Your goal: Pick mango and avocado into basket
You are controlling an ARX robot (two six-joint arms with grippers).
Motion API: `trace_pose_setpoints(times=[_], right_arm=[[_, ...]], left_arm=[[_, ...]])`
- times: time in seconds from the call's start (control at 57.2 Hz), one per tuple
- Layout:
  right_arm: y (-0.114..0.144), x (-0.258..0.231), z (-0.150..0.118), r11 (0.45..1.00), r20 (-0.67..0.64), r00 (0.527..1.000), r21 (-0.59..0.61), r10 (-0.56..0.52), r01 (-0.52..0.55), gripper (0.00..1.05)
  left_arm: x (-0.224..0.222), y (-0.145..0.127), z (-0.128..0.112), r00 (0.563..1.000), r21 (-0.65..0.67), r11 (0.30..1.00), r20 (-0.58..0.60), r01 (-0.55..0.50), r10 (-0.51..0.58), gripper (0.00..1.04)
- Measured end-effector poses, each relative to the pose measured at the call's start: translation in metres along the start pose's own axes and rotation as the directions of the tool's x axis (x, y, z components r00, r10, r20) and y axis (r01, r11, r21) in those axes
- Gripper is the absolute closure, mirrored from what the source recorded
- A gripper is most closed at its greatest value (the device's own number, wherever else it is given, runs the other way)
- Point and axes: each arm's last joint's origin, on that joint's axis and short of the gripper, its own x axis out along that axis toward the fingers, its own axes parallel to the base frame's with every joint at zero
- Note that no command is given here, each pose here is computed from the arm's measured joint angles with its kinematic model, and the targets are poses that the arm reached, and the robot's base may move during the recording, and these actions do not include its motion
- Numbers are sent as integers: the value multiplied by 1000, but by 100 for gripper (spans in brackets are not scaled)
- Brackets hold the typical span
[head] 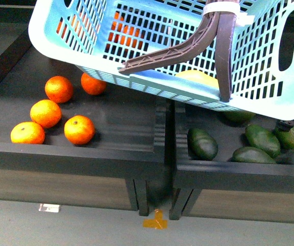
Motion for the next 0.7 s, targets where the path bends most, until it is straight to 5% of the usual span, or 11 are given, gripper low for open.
trace_pose_setpoints(times=[0.157, 0.454, 0.699], right_arm=[[5, 10, 0, 1000, -11, 1000, 3, 8, -8, 10], [5, 7, 1, 999, -6, 1000, 38, 11, -11, 47], [-6, -30, 14, 989, 55, 998, 141, 29, -37, 51]], left_arm=[[0, 0, 0, 1000, 0, 1000, -1, 2, -2, 94], [0, 0, 0, 1000, 0, 1000, 1, -1, 1, 94], [0, 0, 0, 1000, 0, 1000, 0, 0, 0, 94]])
